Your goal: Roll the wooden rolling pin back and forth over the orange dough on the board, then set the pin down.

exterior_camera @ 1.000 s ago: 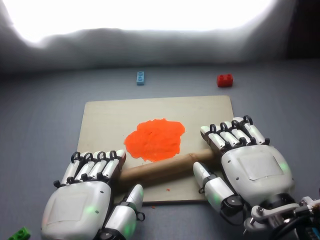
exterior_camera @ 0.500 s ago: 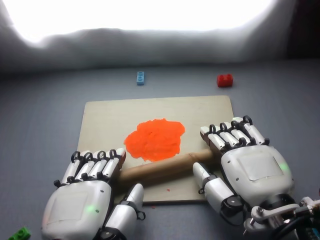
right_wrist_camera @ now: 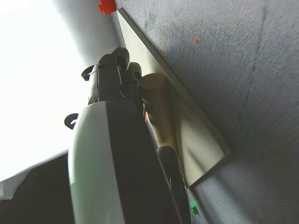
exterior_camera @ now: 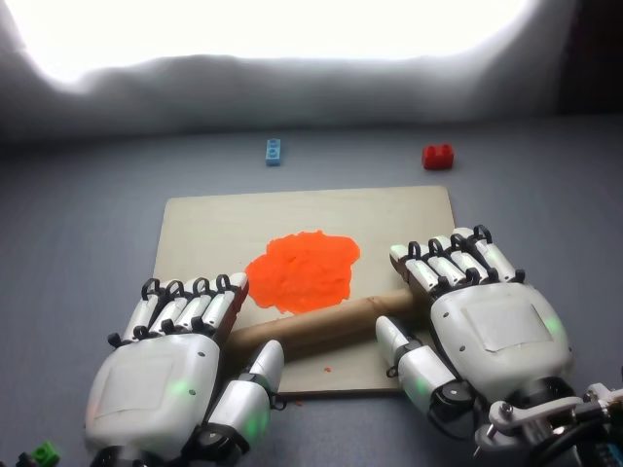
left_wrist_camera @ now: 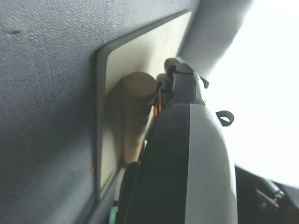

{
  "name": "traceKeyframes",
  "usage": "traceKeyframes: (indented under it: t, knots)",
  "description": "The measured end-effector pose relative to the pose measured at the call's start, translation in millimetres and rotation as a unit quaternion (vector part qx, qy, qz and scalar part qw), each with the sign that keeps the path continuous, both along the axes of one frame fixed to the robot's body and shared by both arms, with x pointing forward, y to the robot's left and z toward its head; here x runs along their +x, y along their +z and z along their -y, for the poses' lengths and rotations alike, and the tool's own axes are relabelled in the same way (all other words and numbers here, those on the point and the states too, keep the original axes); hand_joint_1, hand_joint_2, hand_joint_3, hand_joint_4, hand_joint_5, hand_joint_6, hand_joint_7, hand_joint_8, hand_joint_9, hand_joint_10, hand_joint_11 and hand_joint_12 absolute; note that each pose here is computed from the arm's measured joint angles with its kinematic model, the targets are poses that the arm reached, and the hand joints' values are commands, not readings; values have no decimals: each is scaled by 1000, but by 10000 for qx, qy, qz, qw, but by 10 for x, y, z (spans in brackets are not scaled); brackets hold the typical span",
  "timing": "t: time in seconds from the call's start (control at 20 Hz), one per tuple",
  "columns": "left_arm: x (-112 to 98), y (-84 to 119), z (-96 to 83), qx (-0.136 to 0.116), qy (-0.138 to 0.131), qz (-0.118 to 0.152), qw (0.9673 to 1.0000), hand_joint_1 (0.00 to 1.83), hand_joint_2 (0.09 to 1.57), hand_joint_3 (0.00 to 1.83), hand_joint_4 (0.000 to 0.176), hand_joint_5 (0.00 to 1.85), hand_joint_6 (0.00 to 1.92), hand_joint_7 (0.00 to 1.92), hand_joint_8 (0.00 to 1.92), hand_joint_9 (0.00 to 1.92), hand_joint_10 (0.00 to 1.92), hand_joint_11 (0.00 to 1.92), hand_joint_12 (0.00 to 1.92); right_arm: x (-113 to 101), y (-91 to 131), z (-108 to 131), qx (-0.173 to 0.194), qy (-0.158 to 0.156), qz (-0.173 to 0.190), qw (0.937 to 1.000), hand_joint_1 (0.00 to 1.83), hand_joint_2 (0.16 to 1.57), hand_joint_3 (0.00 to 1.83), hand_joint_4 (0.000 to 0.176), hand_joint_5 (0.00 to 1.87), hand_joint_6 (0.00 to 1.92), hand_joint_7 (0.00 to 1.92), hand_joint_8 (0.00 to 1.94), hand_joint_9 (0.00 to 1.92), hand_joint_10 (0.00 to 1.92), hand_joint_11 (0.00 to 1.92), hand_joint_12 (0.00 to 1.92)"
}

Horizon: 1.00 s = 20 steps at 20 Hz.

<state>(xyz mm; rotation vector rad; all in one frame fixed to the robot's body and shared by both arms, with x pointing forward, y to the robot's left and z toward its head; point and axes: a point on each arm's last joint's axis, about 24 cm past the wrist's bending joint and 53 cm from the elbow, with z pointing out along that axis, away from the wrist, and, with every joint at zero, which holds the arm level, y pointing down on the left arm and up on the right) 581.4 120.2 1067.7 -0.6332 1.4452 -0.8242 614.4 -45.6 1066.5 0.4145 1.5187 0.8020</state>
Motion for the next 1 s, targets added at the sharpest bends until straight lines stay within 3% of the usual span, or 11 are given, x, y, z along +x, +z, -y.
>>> traceKeyframes:
  t: [0.4,0.7,0.8,1.0]
  knots:
    - [43,82,4,-34,-42,3,10000,0,1571,20,0,269,1,309,0,242,0,0,430,67,142,1,87,-60,126,9999,0,1565,0,0,296,5,324,3,258,5,0,355]
    - [163,372,14,-68,-135,129,9998,0,1571,16,0,267,3,312,1,239,3,0,394,150,357,74,146,-111,279,9994,0,1564,0,0,293,1,326,0,266,6,0,378]
    - [211,456,59,-15,-273,90,9996,0,1571,14,0,265,1,316,1,245,4,0,409,162,467,94,181,-87,320,9993,0,1564,0,0,298,2,329,0,264,3,0,375]
    - [294,646,126,348,-686,-26,9970,0,1571,15,0,271,5,317,5,240,5,0,416,215,611,131,157,-3,367,9992,0,1567,1,0,306,4,331,5,265,6,0,288]
